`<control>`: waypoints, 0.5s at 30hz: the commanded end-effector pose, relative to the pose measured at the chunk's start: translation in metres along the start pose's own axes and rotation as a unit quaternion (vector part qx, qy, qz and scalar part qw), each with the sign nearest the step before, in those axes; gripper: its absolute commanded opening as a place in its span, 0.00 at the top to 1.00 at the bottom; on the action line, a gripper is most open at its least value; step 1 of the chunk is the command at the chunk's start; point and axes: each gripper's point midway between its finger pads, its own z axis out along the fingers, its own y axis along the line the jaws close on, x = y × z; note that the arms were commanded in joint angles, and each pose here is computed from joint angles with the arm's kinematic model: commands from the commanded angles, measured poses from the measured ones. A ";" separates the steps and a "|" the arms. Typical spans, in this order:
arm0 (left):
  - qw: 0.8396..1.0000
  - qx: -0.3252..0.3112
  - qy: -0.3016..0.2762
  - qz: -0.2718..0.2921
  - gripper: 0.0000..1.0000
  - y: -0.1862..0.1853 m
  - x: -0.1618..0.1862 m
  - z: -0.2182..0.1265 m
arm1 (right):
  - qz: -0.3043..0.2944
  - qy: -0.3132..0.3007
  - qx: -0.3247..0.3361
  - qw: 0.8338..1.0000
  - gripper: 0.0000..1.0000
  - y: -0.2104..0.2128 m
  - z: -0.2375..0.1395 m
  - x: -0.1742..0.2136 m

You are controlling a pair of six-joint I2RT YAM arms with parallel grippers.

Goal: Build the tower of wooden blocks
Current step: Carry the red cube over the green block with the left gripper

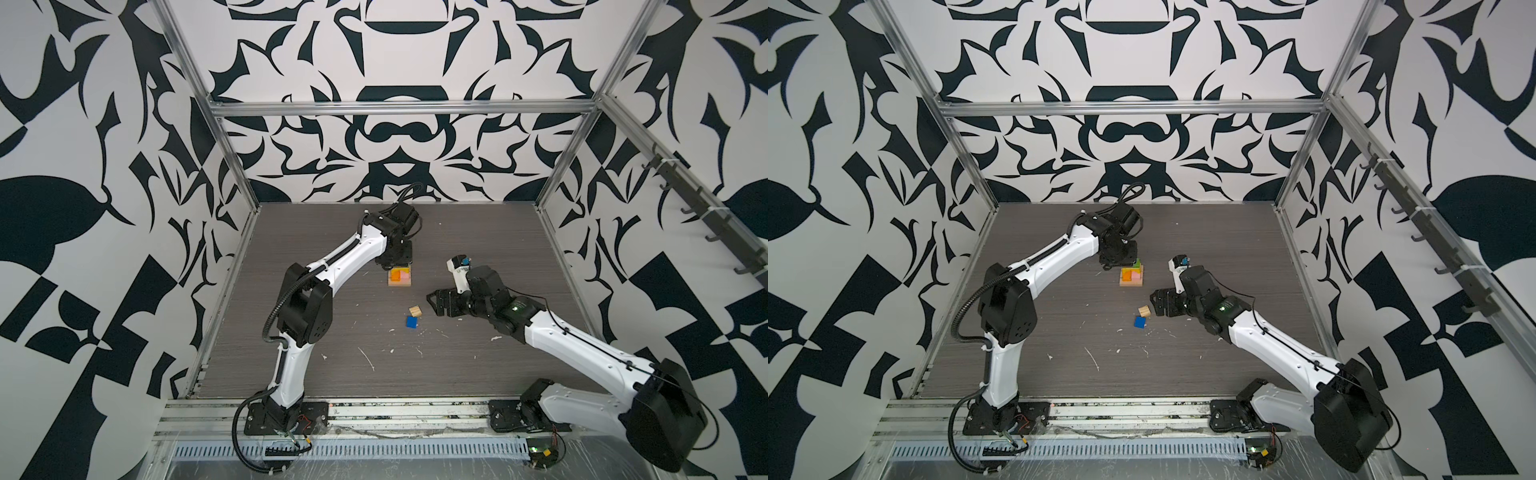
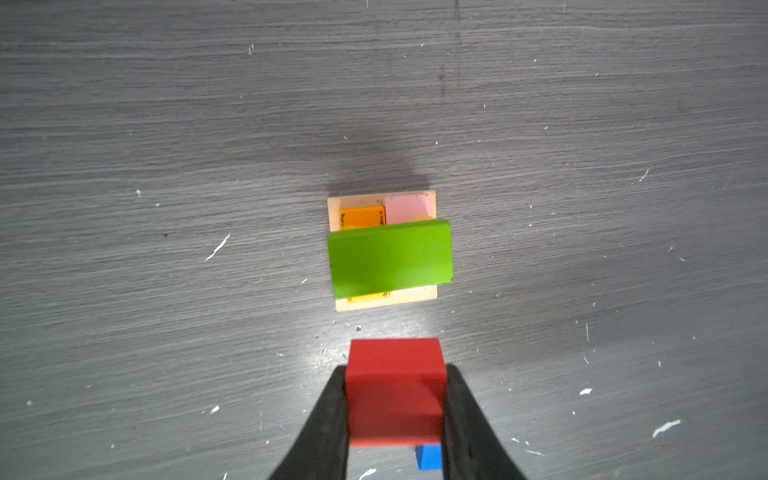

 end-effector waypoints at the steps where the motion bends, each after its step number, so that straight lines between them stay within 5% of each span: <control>1: 1.000 -0.016 0.015 0.000 0.74 0.006 0.001 0.004 | -0.014 -0.018 -0.005 1.000 0.09 0.004 -0.004 -0.008; 15: 0.999 -0.031 0.014 -0.004 0.74 0.005 -0.010 0.019 | -0.019 -0.021 0.001 1.000 0.08 0.002 -0.009 -0.009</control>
